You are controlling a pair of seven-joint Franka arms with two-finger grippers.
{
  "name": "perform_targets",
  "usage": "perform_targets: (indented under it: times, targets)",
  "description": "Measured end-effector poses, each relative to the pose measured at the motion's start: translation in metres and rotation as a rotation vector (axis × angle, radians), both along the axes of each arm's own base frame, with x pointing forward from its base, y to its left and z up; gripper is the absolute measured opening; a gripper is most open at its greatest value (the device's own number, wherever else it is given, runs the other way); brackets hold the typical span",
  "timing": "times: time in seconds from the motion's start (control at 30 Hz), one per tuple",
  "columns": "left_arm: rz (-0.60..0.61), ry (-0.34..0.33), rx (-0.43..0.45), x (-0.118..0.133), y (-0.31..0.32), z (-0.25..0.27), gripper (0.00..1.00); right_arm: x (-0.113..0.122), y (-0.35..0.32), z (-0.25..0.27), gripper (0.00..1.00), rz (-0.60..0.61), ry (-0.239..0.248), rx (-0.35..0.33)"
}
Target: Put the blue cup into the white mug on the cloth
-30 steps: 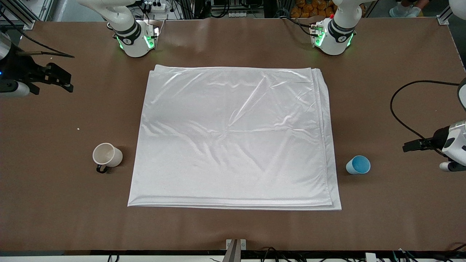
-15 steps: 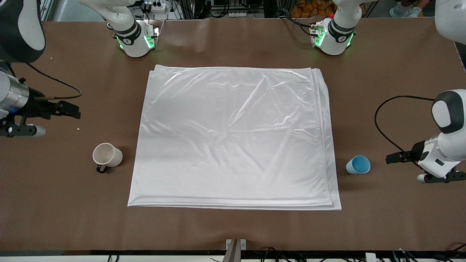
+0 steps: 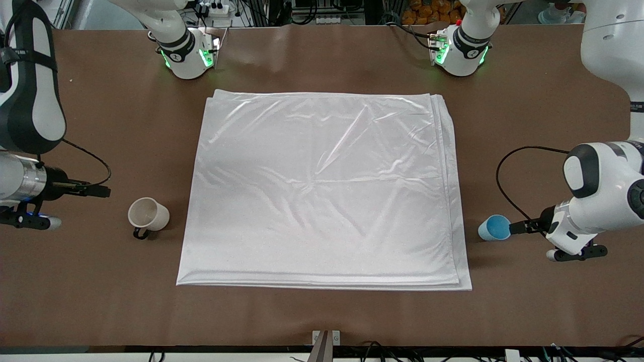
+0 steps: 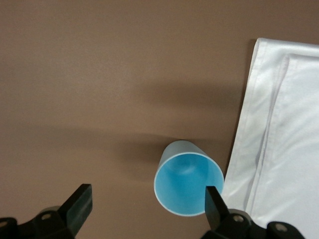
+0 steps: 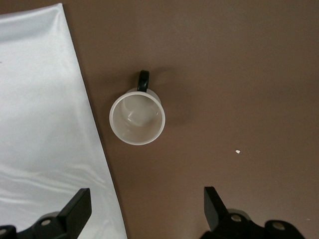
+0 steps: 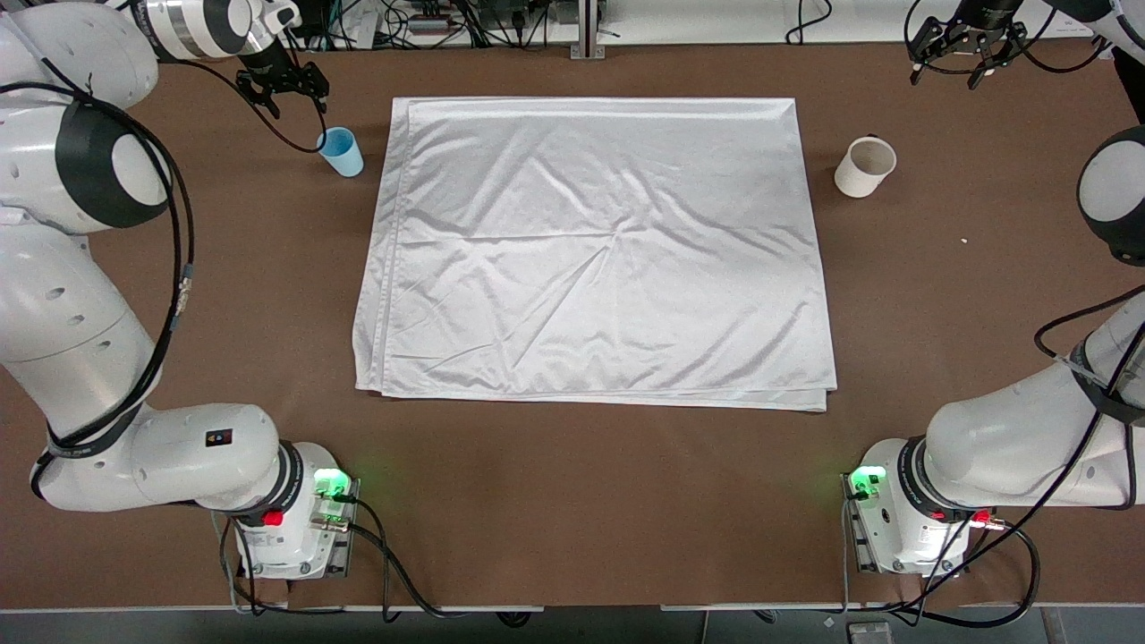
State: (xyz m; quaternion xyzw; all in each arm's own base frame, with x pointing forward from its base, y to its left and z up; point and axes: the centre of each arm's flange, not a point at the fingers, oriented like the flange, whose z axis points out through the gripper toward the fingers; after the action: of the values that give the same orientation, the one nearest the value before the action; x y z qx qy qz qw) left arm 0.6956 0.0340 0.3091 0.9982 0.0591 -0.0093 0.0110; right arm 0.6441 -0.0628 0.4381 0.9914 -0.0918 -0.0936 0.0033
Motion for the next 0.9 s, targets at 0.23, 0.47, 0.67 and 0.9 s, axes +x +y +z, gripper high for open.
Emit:
perform_targets:
  times: [0.23,0.47,0.67,0.9]
  targets:
    - [0.002,-0.006,-0.002,-0.009,-0.001,-0.032,1.0,0.013,-0.002,-0.034,1.0,-0.094,-0.006,-0.014]
    - [0.003,0.0,-0.003,-0.011,-0.001,-0.036,1.0,0.029,-0.001,-0.081,1.0,-0.153,-0.025,-0.02]
    - [0.004,0.007,-0.003,-0.013,-0.001,-0.039,1.0,0.041,0.0,-0.12,1.0,-0.166,-0.049,-0.018]
    - [0.006,0.019,-0.003,-0.017,0.0,-0.044,1.0,0.049,0.0,-0.155,1.0,-0.169,-0.076,-0.015]
